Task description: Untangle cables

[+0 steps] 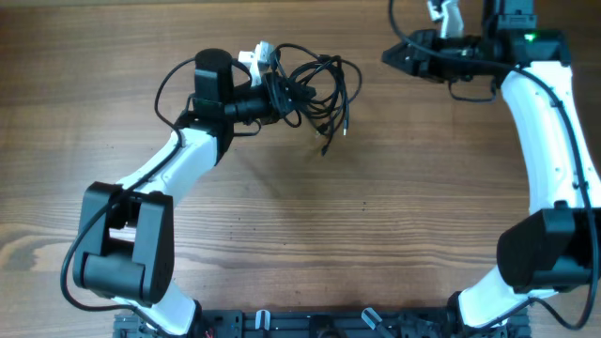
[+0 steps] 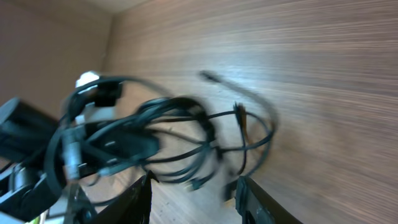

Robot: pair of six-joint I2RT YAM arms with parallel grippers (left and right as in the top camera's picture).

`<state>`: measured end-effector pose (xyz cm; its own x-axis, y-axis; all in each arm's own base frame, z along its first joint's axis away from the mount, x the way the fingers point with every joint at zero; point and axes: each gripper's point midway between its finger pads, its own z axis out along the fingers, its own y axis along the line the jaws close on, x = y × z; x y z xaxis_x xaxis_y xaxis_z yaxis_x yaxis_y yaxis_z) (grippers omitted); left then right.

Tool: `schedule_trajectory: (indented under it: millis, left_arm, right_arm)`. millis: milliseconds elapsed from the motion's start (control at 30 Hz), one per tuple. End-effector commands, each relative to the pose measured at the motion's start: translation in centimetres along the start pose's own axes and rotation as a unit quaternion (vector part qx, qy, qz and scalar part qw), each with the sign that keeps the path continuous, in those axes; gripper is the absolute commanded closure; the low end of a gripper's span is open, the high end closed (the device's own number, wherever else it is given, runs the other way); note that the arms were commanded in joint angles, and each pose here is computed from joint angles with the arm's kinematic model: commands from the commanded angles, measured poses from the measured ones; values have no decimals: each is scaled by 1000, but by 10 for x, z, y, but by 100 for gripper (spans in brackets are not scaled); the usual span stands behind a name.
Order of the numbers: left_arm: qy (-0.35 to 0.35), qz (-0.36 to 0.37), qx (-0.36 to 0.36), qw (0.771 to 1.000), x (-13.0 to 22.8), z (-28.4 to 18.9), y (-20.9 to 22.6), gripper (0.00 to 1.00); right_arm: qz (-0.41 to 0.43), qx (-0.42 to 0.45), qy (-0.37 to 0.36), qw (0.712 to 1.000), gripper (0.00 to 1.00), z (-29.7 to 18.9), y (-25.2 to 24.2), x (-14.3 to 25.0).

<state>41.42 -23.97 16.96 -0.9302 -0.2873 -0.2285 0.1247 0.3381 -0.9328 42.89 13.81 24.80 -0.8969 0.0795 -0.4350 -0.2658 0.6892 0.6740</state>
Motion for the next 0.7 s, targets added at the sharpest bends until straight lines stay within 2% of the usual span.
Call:
schedule_trajectory:
  millis: [0,67,200,367,667]
  left_arm:
    - [-56,41,-55,996,-11,12,6,96]
    - [-60,51,-52,996,-9,17,1,96]
    - [-61,49,-46,996,-9,19,-3,96]
    - [-61,15,-43,997,-8,19,-3,96]
    - [-59,12,-42,997,-7,20,-3,96]
  right_arm:
    - [-8,3,9,1000,55,13,30,7]
    - [13,42,8,999,55,22,25,10]
    - [19,59,12,998,56,45,28,19]
    - [27,65,17,997,59,71,23,22]
    - [29,61,34,997,66,112,14,27]
